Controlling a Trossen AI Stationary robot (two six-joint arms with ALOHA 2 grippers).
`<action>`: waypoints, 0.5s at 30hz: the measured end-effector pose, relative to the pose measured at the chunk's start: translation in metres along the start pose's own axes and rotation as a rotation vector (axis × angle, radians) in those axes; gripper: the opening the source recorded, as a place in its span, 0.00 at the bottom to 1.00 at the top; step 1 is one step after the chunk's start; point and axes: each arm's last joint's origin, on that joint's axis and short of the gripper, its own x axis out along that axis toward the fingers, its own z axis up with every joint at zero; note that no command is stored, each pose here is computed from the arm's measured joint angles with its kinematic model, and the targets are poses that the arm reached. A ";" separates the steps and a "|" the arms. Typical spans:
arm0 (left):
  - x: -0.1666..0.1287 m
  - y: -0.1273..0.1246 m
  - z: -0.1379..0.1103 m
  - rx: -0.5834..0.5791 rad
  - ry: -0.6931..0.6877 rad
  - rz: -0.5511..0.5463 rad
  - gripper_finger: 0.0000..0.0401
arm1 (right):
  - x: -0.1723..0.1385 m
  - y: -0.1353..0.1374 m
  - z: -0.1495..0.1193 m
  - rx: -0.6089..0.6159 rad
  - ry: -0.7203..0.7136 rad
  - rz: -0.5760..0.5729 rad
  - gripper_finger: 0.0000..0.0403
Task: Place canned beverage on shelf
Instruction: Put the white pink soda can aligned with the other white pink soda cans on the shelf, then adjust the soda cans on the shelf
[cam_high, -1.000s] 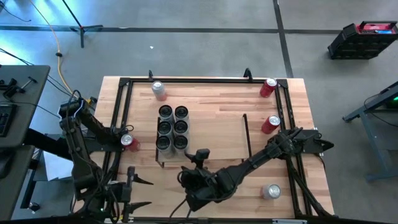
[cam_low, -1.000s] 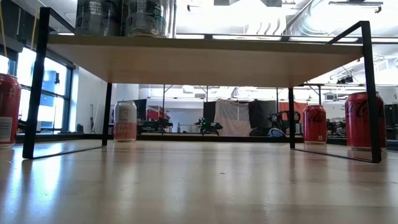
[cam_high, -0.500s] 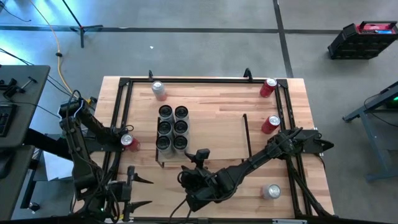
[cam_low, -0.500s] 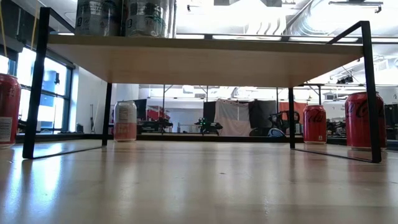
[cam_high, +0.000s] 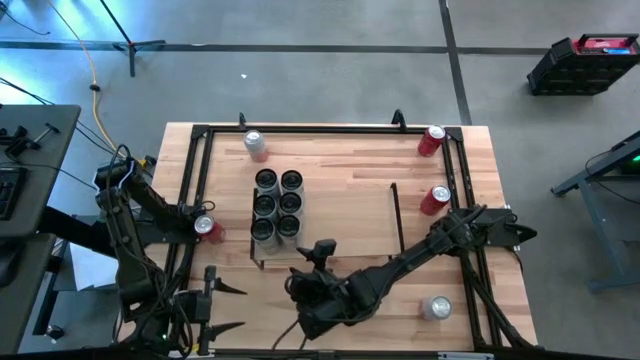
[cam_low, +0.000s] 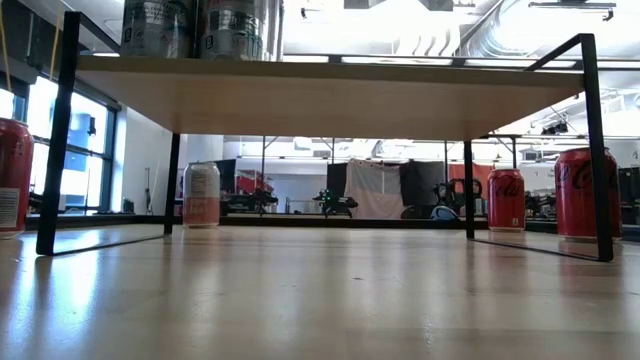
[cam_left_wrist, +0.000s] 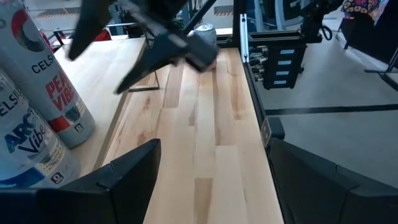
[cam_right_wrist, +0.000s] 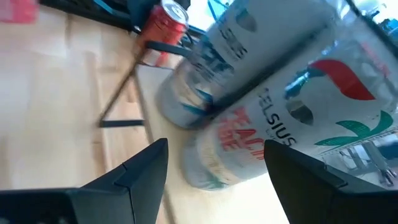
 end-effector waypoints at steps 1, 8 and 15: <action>0.000 0.000 0.000 0.004 0.002 0.002 0.73 | -0.003 0.002 0.001 0.002 -0.011 0.007 0.62; -0.008 0.025 0.012 -0.001 -0.001 0.047 0.73 | -0.022 0.013 0.005 -0.062 -0.081 0.019 0.62; -0.024 0.062 0.034 -0.049 -0.021 0.067 0.73 | -0.060 -0.029 0.025 -0.009 -0.148 0.077 0.62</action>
